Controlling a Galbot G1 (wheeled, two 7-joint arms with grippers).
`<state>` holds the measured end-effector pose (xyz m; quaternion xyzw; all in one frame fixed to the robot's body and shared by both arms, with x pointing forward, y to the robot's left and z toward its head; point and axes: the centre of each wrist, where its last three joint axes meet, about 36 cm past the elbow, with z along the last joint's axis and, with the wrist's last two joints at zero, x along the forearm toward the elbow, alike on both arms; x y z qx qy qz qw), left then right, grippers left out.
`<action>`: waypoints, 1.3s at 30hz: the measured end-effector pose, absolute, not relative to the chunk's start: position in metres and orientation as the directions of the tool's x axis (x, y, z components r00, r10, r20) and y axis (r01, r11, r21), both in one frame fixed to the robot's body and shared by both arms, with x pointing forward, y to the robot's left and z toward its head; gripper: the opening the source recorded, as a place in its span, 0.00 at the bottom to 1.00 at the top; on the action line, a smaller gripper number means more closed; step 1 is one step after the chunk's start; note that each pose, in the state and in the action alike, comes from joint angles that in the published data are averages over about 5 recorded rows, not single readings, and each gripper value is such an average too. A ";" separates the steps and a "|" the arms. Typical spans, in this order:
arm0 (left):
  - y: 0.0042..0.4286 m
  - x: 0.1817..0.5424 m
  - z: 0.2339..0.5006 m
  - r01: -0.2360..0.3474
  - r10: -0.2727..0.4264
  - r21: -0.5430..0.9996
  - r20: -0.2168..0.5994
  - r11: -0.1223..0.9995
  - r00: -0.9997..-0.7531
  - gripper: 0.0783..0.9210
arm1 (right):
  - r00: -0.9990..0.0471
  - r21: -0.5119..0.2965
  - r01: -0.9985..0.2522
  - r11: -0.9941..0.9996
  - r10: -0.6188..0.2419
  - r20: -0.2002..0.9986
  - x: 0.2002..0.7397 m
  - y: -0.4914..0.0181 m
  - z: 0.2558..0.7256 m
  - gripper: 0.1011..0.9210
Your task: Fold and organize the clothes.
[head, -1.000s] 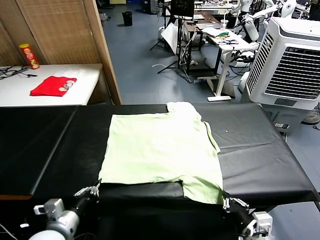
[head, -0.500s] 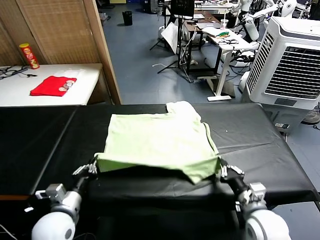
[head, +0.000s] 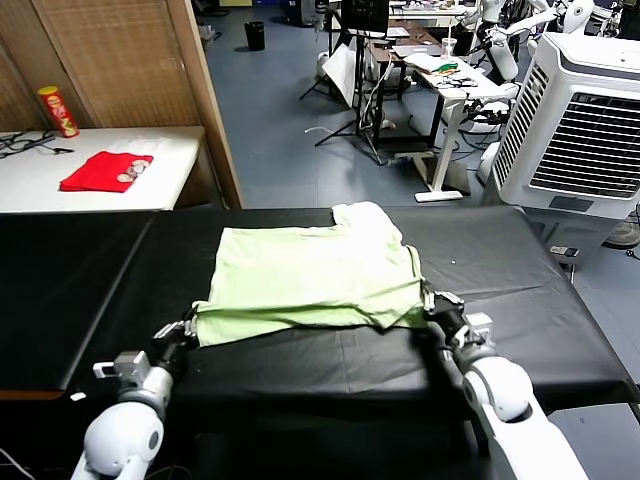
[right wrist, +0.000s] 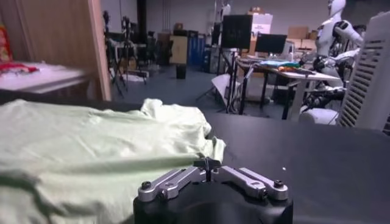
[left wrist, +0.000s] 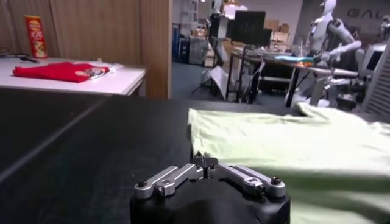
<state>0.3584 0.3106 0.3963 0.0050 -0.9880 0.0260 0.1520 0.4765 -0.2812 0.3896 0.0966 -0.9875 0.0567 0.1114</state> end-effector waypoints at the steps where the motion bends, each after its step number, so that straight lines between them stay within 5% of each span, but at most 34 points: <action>1: 0.311 0.360 0.395 -0.017 -0.002 -0.048 0.304 0.999 -0.953 0.06 | -0.955 -0.088 -0.209 0.974 -0.184 0.232 0.479 -0.281 0.390 0.02; 4: 0.312 0.363 0.394 -0.016 -0.002 -0.043 0.316 0.999 -0.949 0.06 | -0.948 -0.080 -0.225 0.971 -0.199 0.249 0.482 -0.280 0.390 0.05; 8: 0.311 0.364 0.394 -0.016 -0.002 -0.041 0.323 0.999 -0.947 0.13 | -0.938 -0.078 -0.241 0.967 -0.212 0.275 0.472 -0.285 0.394 0.26; 15: 0.311 0.355 0.396 -0.010 0.004 -0.040 0.328 0.999 -0.945 0.58 | -0.933 -0.092 -0.249 0.964 -0.213 0.290 0.431 -0.291 0.399 0.72; 21: 0.308 0.343 0.393 -0.001 0.021 -0.061 0.360 0.998 -0.933 0.84 | -0.923 -0.095 -0.261 0.961 -0.219 0.315 0.396 -0.290 0.392 0.85; 25: 0.307 0.339 0.389 -0.004 0.038 -0.106 0.391 0.994 -0.920 0.85 | -0.914 -0.089 -0.268 0.959 -0.224 0.338 0.383 -0.287 0.385 0.78; 31: 0.310 0.338 0.386 -0.011 0.067 -0.180 0.423 0.984 -0.904 0.80 | -0.907 -0.079 -0.267 0.960 -0.223 0.357 0.375 -0.284 0.378 0.51; 39: 0.315 0.340 0.385 -0.011 0.083 -0.203 0.449 0.979 -0.890 0.30 | -0.912 -0.083 -0.251 0.964 -0.207 0.355 0.374 -0.286 0.384 0.09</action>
